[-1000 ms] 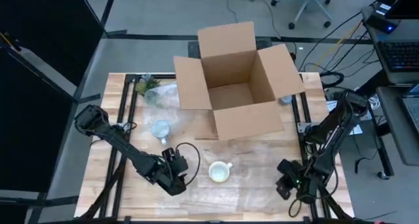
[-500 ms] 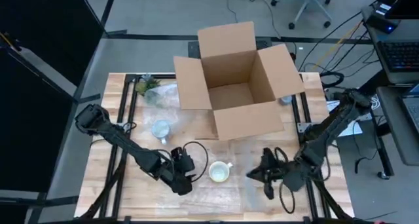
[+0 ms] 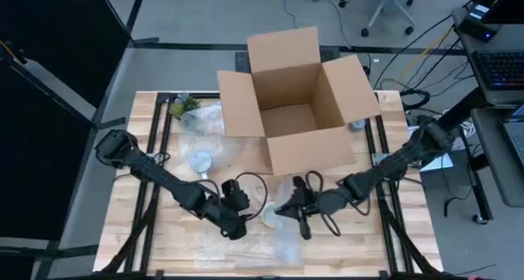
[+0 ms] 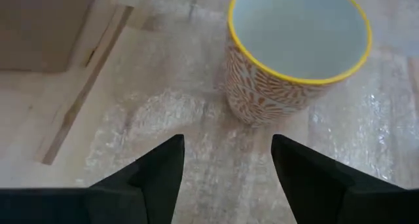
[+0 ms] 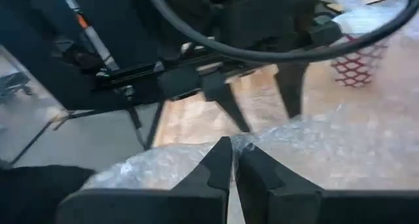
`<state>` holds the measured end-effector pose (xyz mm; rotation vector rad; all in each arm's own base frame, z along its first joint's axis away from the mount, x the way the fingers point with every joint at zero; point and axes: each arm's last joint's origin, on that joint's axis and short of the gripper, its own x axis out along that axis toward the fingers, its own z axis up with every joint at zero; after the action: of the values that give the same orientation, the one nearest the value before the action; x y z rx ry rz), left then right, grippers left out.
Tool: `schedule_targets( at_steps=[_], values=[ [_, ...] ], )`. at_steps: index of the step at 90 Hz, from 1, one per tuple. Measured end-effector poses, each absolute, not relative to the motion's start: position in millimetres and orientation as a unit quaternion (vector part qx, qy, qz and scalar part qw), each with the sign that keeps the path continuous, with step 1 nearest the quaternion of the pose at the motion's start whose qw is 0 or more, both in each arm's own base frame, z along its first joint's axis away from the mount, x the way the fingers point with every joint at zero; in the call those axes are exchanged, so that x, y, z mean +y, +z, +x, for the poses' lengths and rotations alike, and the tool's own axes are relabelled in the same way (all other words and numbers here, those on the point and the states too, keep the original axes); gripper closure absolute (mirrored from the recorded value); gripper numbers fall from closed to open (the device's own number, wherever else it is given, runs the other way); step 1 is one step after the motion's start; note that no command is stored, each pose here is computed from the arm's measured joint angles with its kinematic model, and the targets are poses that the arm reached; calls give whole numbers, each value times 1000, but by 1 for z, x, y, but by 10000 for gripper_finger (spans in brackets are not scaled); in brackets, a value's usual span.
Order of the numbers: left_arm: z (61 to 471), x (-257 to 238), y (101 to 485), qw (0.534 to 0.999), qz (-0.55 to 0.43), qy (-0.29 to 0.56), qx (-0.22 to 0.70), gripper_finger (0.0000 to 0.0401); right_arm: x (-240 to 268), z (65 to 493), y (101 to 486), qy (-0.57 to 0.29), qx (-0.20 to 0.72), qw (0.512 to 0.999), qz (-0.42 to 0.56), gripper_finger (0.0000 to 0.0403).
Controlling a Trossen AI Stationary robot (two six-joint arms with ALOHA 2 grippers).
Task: Wrap mug
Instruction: Wrap the yellow mug with the bubble wrap
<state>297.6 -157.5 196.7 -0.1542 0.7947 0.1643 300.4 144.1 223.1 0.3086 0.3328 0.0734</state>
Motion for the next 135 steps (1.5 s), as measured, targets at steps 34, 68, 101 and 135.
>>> schedule_targets(
  at_steps=[34, 68, 101, 135],
  values=[
    [294, -159, 229, 930, -86, 58, 352, 182, 142, 322, 186, 37, 183, 967, 174, 369],
    [318, -164, 219, 953, -61, 49, 292, 182, 144, 323, 184, 49, 188, 969, 150, 241],
    [328, -161, 196, 943, -55, 69, 320, 182, 143, 320, 196, 71, 173, 974, 128, 225],
    [328, -161, 195, 943, -59, 69, 322, 182, 160, 292, 259, 189, 244, 942, 133, 225]
  ],
)
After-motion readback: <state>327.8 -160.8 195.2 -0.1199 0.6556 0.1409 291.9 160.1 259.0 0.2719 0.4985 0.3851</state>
